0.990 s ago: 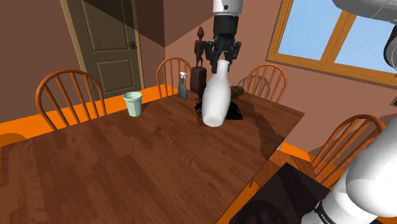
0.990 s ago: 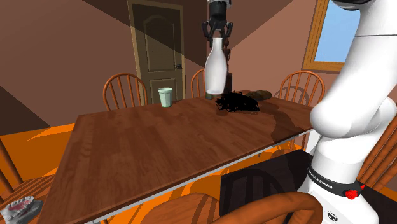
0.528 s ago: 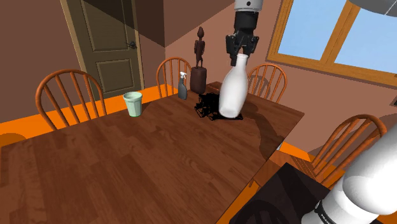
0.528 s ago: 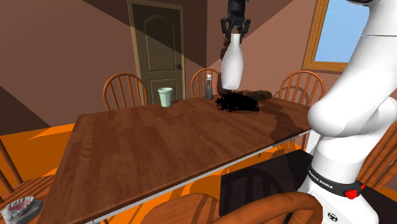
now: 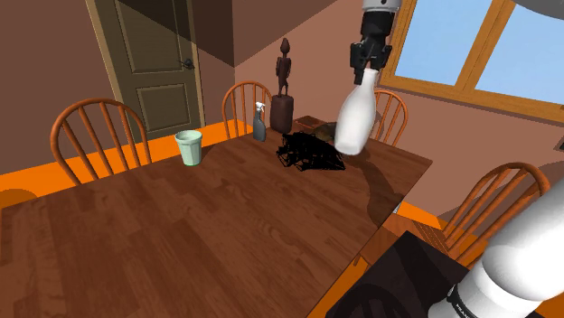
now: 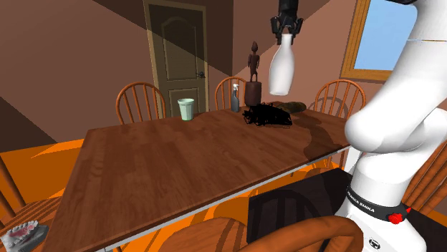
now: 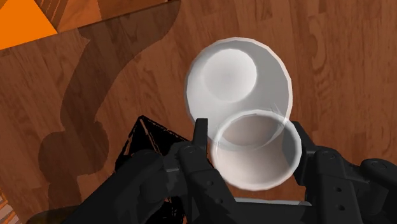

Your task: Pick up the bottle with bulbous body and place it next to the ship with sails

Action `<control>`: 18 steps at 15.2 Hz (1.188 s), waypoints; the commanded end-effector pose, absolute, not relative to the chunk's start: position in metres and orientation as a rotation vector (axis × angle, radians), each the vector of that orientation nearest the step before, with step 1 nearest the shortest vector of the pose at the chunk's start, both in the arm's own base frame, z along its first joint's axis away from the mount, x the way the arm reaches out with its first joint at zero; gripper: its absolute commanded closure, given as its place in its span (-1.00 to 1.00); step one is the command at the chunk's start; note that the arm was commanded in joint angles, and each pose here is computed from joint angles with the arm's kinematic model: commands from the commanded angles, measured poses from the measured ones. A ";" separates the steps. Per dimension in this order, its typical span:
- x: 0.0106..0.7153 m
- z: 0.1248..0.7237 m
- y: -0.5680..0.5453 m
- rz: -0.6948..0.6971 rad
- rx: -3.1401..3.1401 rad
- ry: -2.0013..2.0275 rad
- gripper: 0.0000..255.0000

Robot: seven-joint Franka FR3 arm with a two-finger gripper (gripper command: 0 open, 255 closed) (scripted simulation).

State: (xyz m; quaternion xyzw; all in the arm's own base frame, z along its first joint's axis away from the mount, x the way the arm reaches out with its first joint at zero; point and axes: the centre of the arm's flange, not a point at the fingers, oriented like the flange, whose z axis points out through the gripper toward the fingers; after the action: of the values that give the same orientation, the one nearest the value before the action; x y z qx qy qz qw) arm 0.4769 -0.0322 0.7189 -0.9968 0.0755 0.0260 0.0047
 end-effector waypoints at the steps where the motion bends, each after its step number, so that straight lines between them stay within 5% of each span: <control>1: 0.477 0.723 -0.061 0.081 -3.123 0.234 1.00; 18: 0.465 0.718 -0.205 0.081 -3.123 0.234 1.00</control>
State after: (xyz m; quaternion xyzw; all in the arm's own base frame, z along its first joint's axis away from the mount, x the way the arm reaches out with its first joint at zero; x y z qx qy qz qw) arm 0.4650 -0.2049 0.7230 -0.9968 0.0749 0.0263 0.0047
